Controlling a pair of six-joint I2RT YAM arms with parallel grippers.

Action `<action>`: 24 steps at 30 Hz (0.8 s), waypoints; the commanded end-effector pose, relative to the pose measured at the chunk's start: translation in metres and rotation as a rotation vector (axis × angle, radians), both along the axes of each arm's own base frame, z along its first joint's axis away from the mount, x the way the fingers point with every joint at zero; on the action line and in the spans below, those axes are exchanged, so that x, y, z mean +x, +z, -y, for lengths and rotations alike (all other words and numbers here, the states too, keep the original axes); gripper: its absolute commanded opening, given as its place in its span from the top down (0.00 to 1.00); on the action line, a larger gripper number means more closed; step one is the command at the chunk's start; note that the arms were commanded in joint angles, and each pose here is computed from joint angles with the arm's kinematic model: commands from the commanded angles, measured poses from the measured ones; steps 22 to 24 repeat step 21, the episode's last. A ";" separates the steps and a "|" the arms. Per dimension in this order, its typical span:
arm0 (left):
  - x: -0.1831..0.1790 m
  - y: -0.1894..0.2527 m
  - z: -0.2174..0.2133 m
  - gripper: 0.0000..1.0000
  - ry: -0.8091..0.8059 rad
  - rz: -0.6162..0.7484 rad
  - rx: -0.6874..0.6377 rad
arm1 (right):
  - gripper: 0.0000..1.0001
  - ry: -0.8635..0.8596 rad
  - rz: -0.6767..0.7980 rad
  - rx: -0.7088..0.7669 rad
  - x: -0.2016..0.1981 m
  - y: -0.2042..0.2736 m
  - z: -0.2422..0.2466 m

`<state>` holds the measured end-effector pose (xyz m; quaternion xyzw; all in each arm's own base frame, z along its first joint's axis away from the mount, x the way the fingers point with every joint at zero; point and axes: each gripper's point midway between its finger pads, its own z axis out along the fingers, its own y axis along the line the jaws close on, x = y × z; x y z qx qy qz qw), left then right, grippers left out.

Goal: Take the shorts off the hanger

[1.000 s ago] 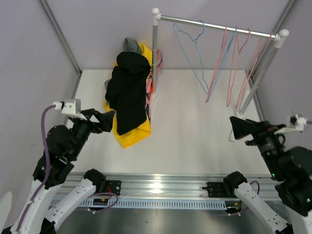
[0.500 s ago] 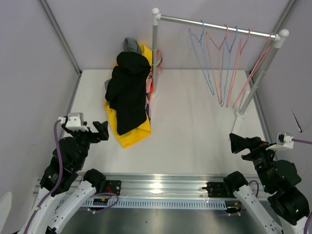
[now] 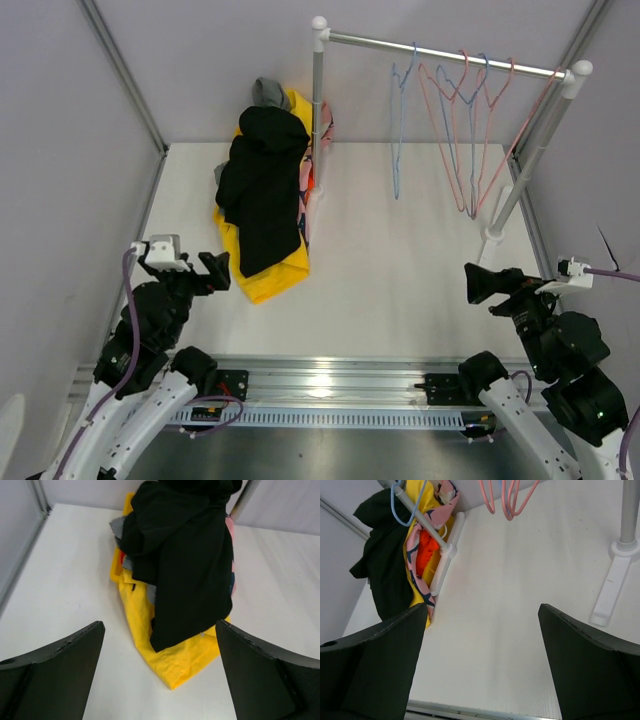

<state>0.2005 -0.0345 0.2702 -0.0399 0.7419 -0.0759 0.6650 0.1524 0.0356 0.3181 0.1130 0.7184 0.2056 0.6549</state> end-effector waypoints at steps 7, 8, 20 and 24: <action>0.003 -0.022 0.028 0.01 -0.130 -0.037 -0.021 | 0.01 0.001 0.072 -0.021 0.000 0.007 0.001; 0.003 -0.022 0.031 0.01 -0.147 -0.037 -0.022 | 0.00 -0.005 0.072 -0.021 0.000 0.006 0.003; 0.000 -0.019 0.026 0.01 -0.133 -0.018 -0.018 | 0.01 -0.010 0.104 -0.016 -0.005 0.009 0.005; 0.000 -0.018 0.026 0.01 -0.132 -0.015 -0.019 | 0.01 -0.009 0.104 -0.016 -0.005 0.009 0.005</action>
